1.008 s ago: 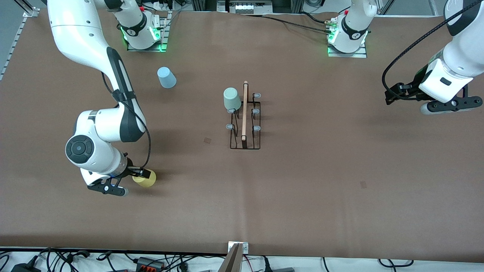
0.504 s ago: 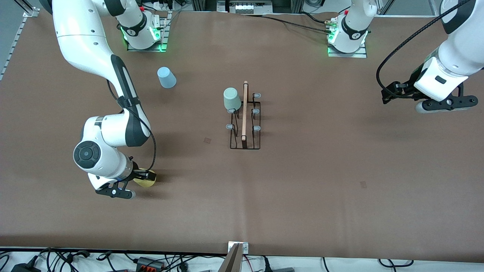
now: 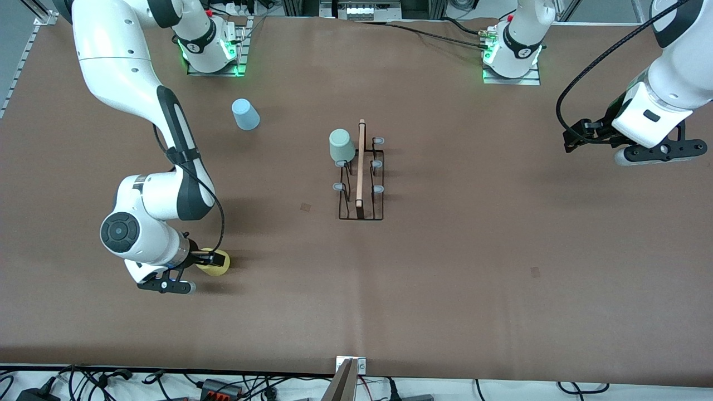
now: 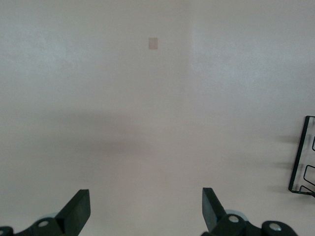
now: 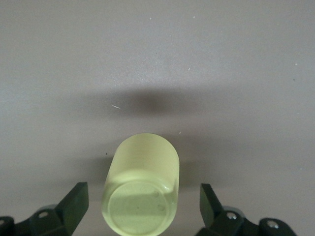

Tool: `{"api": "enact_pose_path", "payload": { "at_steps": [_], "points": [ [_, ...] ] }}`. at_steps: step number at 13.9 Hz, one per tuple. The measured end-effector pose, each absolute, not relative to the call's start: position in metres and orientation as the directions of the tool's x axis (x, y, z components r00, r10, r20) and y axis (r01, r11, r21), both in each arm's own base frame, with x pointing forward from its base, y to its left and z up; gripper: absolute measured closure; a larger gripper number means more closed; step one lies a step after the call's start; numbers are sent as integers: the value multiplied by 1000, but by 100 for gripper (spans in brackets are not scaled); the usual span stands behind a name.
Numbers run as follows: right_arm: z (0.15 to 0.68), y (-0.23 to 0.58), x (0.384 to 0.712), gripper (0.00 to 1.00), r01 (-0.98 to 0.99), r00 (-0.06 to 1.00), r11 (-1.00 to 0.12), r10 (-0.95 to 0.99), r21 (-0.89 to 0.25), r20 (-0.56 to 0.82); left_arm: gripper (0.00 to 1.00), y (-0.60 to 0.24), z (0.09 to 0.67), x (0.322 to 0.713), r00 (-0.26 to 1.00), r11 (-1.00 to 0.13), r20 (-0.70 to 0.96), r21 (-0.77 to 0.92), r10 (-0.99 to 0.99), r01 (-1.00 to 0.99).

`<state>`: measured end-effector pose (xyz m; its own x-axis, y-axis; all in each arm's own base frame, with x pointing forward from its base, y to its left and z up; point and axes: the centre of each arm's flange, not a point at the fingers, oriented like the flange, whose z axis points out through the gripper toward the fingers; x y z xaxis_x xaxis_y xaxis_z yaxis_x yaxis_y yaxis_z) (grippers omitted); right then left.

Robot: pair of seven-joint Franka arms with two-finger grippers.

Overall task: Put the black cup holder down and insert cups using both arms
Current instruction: 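Grasp the yellow cup with the right gripper, then carry the yellow cup to the rack and slide it onto a peg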

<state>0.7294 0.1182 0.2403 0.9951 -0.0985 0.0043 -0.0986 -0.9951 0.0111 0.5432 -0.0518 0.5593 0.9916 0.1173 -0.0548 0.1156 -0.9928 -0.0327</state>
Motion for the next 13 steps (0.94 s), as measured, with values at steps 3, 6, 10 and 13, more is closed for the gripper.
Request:
{"api": "enact_pose_path", "payload": {
  "at_steps": [3,6,10,13],
  "points": [
    [231,121,728,0,-87,996,-996,-87,10,-9,0,-51,562,543,991,-992,-53,-31,120,118],
    [229,126,727,4,-77,997,-997,-77,5,-12,0,-43,562,544,989,-990,-57,-24,137,136],
    [234,126,729,34,-74,997,-997,-74,3,-4,0,-37,562,544,986,-988,-64,-5,152,152],
    [242,135,728,34,-61,998,-998,-61,-7,-23,0,-37,562,543,986,-988,-68,-5,152,152]
  ]
}}
